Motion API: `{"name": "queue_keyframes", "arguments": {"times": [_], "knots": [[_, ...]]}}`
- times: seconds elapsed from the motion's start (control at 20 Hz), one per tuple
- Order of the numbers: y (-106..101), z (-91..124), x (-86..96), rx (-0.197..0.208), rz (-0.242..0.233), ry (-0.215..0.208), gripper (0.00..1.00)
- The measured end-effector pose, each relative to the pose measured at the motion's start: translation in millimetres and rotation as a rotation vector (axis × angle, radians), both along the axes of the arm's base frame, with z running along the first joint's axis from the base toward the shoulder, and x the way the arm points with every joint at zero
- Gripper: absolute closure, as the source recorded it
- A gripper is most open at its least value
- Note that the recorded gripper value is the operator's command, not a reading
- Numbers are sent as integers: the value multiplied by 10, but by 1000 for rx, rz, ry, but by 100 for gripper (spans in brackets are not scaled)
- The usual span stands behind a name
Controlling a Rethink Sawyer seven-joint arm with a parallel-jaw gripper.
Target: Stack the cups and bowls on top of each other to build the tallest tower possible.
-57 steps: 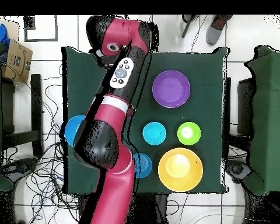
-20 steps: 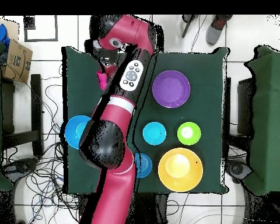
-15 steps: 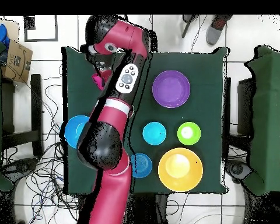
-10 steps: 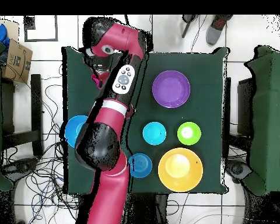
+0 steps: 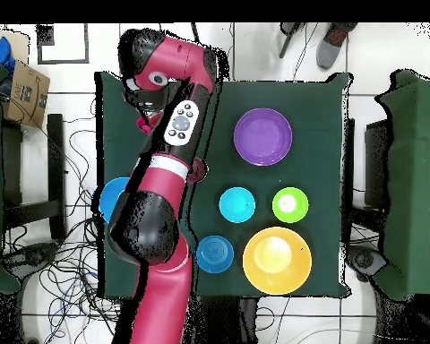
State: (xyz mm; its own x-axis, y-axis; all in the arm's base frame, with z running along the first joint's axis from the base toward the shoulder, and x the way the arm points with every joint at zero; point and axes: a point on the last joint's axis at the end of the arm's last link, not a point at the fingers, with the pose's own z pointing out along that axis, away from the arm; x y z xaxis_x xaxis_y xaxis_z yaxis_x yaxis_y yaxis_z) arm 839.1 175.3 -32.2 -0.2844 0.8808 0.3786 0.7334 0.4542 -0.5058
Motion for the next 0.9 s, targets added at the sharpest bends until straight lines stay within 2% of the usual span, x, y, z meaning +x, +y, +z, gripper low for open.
{"name": "queue_keyframes", "arguments": {"times": [0.55,0.75,0.9], "knots": [[113,62,10,25,-18,-57,100],[231,126,-30,38,-19,-78,100],[343,250,-44,64,-20,-102,100]]}}
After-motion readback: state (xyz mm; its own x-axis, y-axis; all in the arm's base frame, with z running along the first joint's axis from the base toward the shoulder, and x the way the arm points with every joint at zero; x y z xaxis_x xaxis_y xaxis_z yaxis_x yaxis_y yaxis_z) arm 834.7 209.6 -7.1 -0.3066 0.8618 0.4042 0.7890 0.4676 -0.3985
